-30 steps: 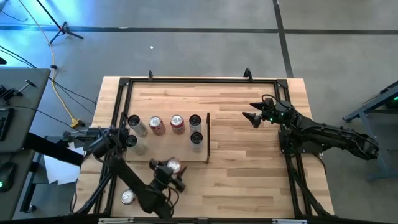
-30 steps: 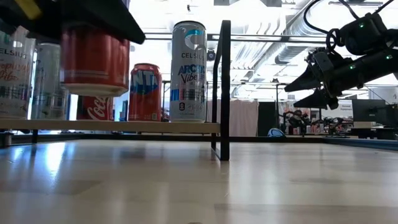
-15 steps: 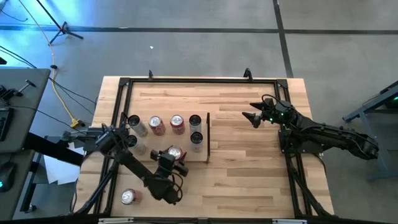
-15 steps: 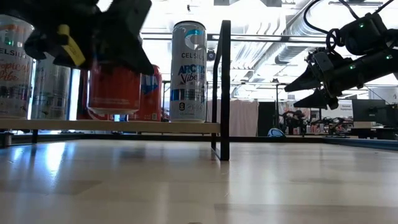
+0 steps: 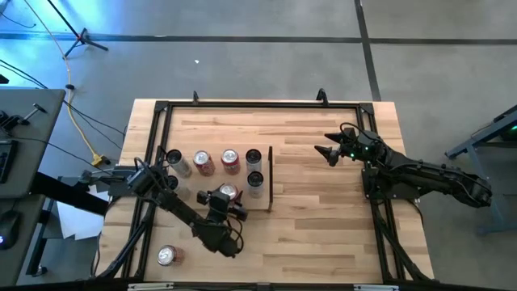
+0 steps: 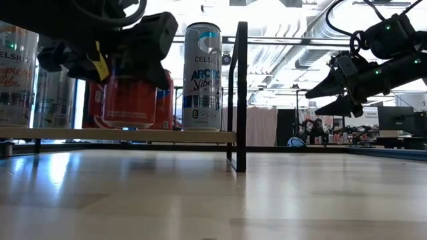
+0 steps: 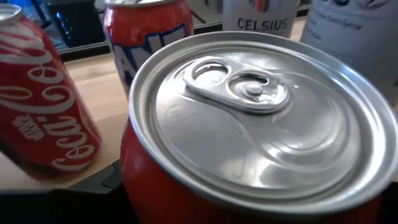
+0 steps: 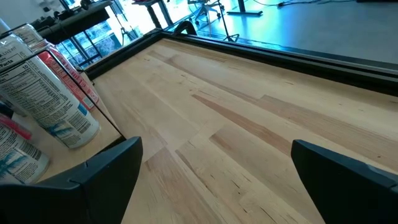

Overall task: Place canned beverage on shelf
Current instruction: Put the red soda can aligned with the other red soda can on the shelf

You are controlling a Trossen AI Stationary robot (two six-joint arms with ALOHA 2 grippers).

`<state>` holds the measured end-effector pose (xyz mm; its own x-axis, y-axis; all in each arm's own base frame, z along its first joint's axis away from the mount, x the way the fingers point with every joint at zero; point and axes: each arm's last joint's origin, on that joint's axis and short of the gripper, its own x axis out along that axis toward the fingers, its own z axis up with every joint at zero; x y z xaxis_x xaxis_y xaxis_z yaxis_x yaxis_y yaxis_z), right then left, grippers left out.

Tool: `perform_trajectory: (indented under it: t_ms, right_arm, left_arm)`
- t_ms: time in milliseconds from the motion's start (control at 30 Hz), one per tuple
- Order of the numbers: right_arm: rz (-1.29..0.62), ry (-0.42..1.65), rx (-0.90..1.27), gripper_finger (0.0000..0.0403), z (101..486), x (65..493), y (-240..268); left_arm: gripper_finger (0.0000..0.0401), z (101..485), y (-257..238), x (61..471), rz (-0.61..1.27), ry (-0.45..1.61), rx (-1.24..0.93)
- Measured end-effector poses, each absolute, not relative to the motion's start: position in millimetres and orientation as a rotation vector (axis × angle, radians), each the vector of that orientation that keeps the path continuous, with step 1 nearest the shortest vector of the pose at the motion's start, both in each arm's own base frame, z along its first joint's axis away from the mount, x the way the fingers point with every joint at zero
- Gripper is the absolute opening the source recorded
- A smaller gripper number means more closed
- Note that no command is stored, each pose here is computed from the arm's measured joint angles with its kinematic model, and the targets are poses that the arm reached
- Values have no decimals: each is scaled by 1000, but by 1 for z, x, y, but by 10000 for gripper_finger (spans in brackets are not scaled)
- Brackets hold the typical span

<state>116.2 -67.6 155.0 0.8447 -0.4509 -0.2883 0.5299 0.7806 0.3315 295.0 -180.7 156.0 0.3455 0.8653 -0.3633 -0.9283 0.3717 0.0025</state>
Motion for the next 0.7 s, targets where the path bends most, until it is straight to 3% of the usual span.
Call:
perform_trajectory:
  t_ms: [700]
  right_arm:
    - [-533,198,416,399,155,116,-68]
  left_arm:
    - [289,155,-170,301,1234,363,-254]
